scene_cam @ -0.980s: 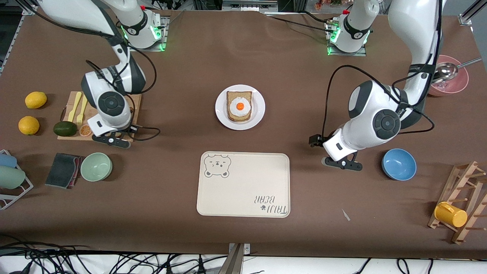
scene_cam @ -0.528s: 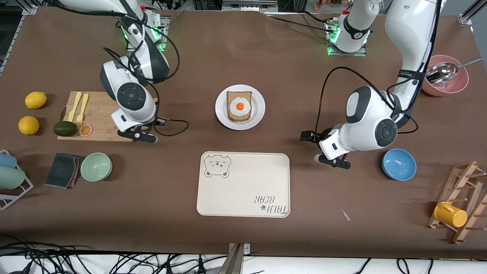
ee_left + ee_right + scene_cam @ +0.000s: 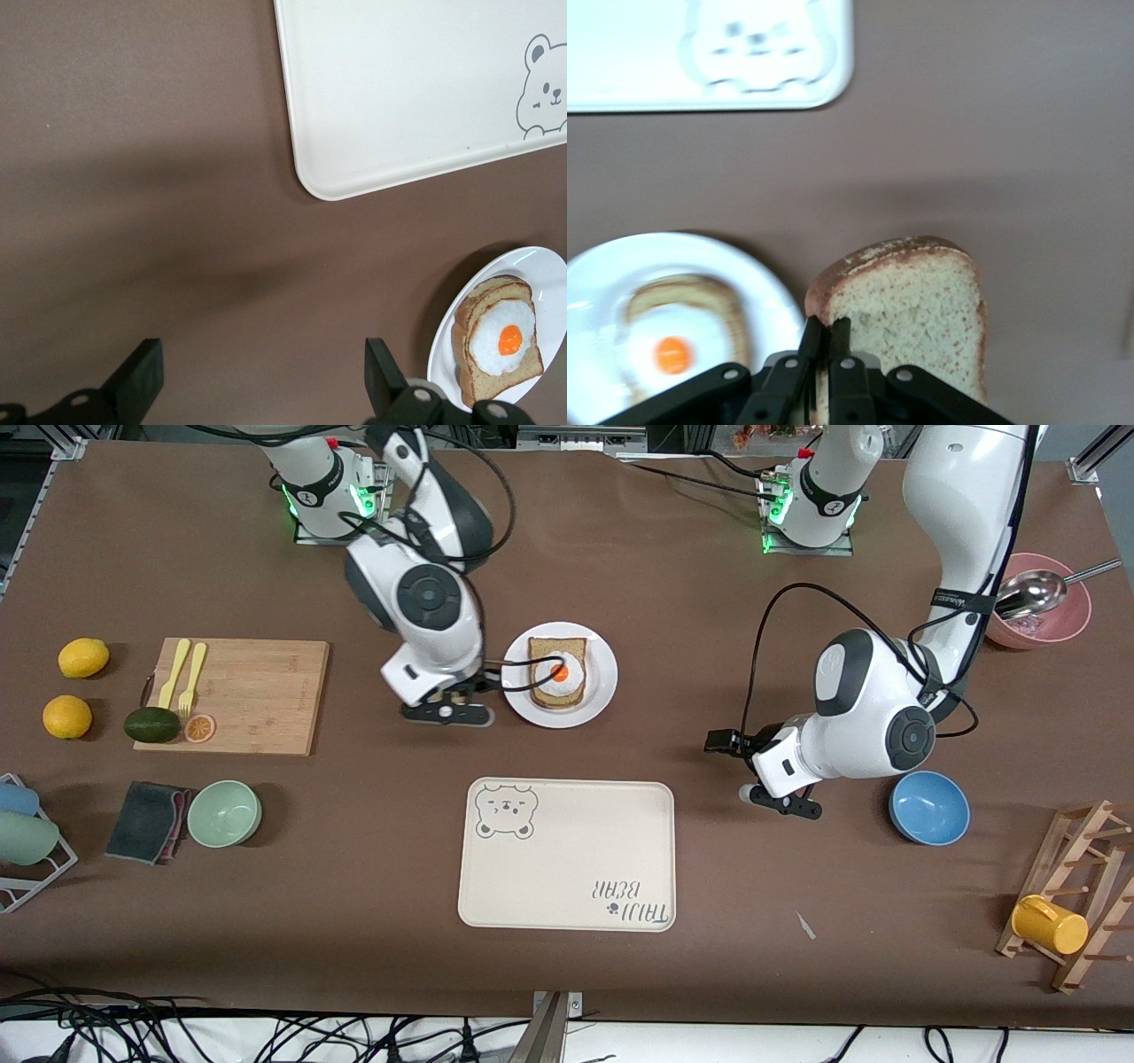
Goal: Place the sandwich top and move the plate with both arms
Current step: 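Carry the bread over the plate and lower onto the egg toast, then open the right gripper while the left gripper moves toward the plate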
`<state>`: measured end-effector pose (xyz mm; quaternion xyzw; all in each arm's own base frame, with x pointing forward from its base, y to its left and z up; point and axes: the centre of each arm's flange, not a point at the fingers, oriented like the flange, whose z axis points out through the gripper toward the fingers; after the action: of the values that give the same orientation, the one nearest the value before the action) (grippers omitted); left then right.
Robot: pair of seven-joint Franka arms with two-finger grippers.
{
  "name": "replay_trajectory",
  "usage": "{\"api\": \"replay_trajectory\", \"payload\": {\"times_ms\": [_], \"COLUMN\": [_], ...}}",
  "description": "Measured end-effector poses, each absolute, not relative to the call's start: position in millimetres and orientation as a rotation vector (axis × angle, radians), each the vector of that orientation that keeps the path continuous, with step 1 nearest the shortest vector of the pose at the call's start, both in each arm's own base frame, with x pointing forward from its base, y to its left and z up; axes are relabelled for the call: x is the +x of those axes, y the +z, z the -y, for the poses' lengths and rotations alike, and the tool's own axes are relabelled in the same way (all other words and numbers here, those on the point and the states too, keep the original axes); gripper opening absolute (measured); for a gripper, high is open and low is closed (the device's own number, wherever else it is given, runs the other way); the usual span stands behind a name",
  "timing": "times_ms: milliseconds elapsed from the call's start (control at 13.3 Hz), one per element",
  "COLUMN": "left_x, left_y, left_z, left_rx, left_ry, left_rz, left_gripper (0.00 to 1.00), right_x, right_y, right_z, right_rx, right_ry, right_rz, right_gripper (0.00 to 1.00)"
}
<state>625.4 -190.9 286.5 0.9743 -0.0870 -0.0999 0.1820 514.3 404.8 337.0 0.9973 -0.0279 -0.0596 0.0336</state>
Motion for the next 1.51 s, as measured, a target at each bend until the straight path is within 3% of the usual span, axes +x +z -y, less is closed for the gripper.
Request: {"api": "replay_trajectory", "payload": {"times_ms": [301,904,1055,1507], "left_x": [632.2,628.6,627.5,609.9], "left_y": [284.2,272.1,268.1,240.8], "left_z": [160.5,139.8,137.7,142.9], "left_rx": [2.593,2.551,2.545,2.392], "left_ry": [-0.229,-0.236,-0.243,-0.232], "left_rz": [0.239,0.21,0.201,0.196], "left_gripper": [1.0,1.0,1.0,1.0], "right_x": [507.0,475.4,472.3,495.9], "right_y": [305.2,244.0,243.0,261.4], "right_z": [-477.9,-538.4,-540.8,-529.4], "right_rx": [3.091,3.08,3.078,3.08], "right_ry": [-0.216,-0.255,-0.257,-0.226], "right_rz": [0.225,0.4,0.391,0.44], "right_gripper": [0.07,0.07,0.23,0.9]}}
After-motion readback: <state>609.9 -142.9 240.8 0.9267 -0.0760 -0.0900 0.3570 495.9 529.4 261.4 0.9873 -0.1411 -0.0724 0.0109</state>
